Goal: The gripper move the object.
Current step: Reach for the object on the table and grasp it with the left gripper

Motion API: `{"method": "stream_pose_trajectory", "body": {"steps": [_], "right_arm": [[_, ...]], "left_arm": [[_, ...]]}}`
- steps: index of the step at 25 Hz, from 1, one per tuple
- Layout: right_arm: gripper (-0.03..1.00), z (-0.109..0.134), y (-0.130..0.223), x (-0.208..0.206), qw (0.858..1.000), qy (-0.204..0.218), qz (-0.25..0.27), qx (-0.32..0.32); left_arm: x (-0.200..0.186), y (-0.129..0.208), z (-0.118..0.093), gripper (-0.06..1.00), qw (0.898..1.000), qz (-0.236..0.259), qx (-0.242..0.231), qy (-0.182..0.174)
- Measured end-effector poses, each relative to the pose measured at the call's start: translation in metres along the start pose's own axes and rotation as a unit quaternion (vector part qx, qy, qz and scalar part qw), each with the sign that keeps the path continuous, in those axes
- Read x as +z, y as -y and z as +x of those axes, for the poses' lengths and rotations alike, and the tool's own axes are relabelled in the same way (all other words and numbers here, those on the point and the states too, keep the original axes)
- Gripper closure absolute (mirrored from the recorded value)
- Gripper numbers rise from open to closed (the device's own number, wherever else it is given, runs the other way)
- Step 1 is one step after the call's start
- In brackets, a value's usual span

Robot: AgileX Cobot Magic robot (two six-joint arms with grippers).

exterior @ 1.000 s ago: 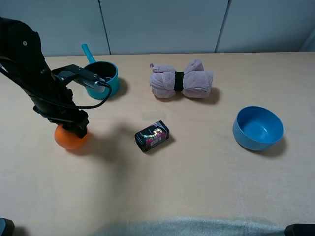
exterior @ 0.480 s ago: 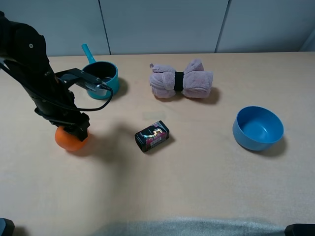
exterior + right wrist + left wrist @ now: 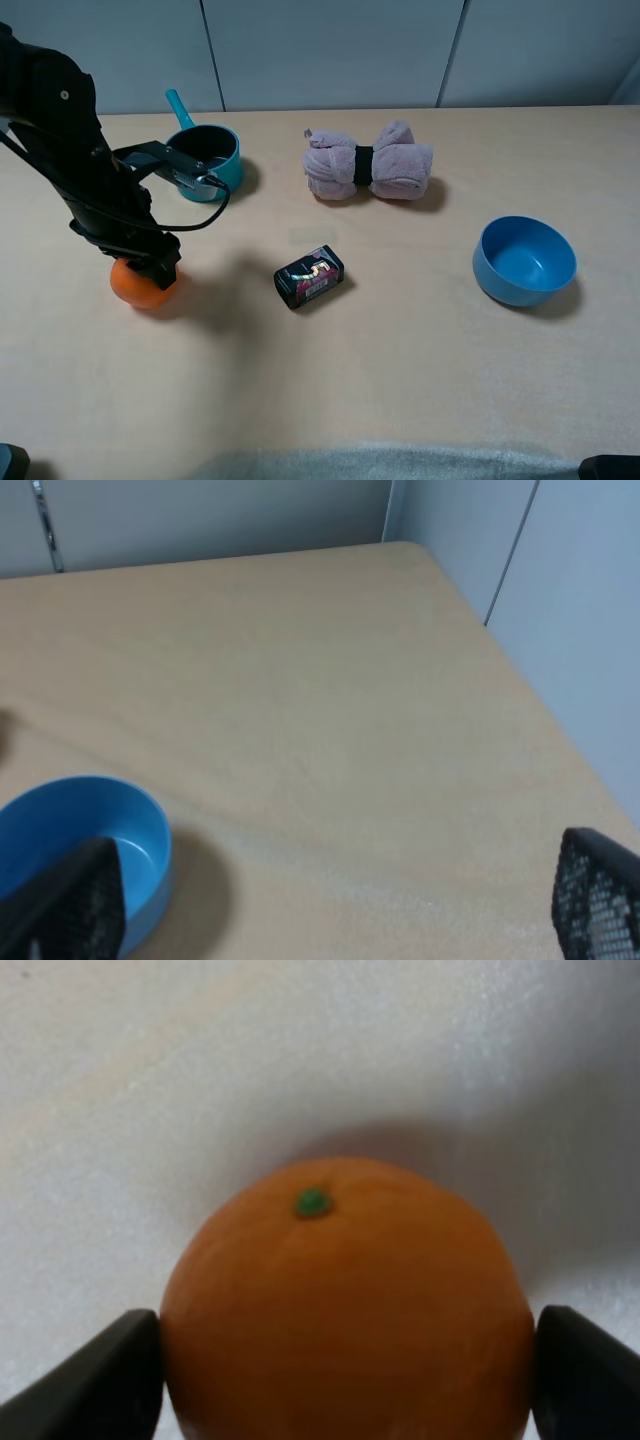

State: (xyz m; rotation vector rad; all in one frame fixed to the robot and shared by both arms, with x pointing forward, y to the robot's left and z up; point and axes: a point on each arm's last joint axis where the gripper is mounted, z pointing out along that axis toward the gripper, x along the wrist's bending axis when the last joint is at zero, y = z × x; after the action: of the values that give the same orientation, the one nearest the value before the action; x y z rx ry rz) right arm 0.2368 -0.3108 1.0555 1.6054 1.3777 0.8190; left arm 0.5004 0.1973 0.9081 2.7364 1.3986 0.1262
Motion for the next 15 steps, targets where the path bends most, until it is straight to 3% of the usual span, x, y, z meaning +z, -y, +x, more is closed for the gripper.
{"method": "stream_pose_trajectory", "body": {"steps": [15], "right_arm": [[0.32, 0.0000, 0.0000, 0.0000, 1.000, 0.000, 0.000, 0.000]], "left_arm": [[0.0009, -0.0018, 0.0001, 0.14, 1.000, -0.008, -0.001, -0.002]]}}
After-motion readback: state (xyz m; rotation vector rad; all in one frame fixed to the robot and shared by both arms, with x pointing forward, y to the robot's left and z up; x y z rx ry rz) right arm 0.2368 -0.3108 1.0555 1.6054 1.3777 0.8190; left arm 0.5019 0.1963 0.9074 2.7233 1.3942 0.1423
